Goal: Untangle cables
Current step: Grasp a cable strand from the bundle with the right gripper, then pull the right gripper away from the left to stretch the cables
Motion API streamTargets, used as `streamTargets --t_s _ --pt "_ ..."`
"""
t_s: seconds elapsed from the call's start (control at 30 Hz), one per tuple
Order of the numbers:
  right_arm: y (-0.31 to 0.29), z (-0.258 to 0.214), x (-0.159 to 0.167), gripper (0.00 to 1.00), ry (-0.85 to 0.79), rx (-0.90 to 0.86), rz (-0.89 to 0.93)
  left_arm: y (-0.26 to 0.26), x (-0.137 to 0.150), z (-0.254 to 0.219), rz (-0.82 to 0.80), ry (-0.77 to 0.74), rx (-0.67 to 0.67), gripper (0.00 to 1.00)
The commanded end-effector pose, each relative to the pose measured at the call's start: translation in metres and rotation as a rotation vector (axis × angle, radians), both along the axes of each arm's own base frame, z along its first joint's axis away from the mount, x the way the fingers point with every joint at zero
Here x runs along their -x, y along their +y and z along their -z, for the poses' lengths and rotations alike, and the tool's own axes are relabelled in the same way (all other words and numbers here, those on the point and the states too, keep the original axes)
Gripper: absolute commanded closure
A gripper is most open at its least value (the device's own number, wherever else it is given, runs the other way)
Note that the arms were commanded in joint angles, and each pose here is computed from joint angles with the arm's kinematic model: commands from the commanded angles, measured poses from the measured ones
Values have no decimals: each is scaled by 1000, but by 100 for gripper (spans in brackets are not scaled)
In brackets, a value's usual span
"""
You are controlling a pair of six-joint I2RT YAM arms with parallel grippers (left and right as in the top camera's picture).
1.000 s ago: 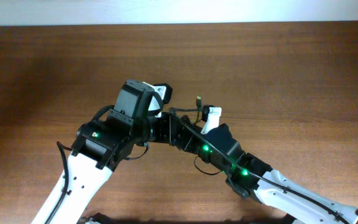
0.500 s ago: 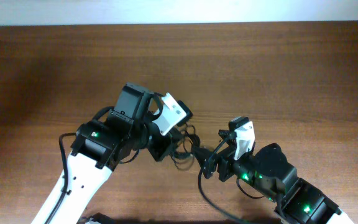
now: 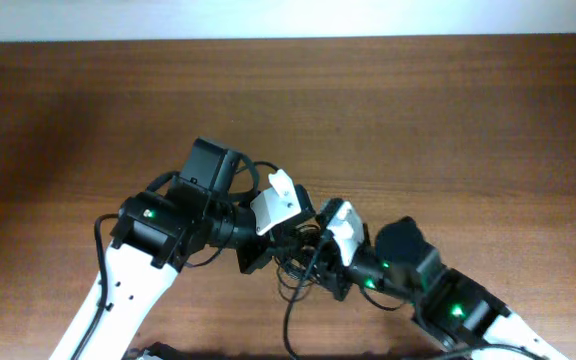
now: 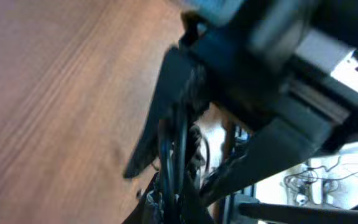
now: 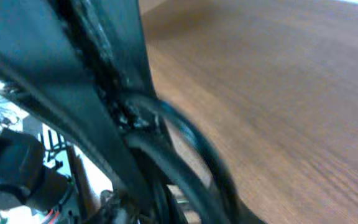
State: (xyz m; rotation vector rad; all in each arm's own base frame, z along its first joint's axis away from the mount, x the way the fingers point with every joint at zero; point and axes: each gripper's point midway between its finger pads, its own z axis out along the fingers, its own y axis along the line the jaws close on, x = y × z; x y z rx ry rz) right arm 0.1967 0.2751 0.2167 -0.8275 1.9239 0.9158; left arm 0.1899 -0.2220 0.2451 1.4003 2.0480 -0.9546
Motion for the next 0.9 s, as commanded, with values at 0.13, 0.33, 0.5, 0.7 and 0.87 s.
streamTargets --t_s 0.13,0.33,0.5,0.7,0.87 --pt "-35 -31 -14 96 -4 -86 167 14 -4 1 -40 -19 -52 100" --pt "-63 -39 -33 96 172 -243 458 34 -53 -13 -435 172 45 1" --pt "-63 -37 -47 96 349 -390 593 37 -63 -17 -716 473 119 1" --pt "-45 -49 -38 96 357 -421 466 46 -81 -1 -833 458 98 1" --pt "-33 -32 -36 96 413 -376 424 25 -66 -19 -404 137 143 1"
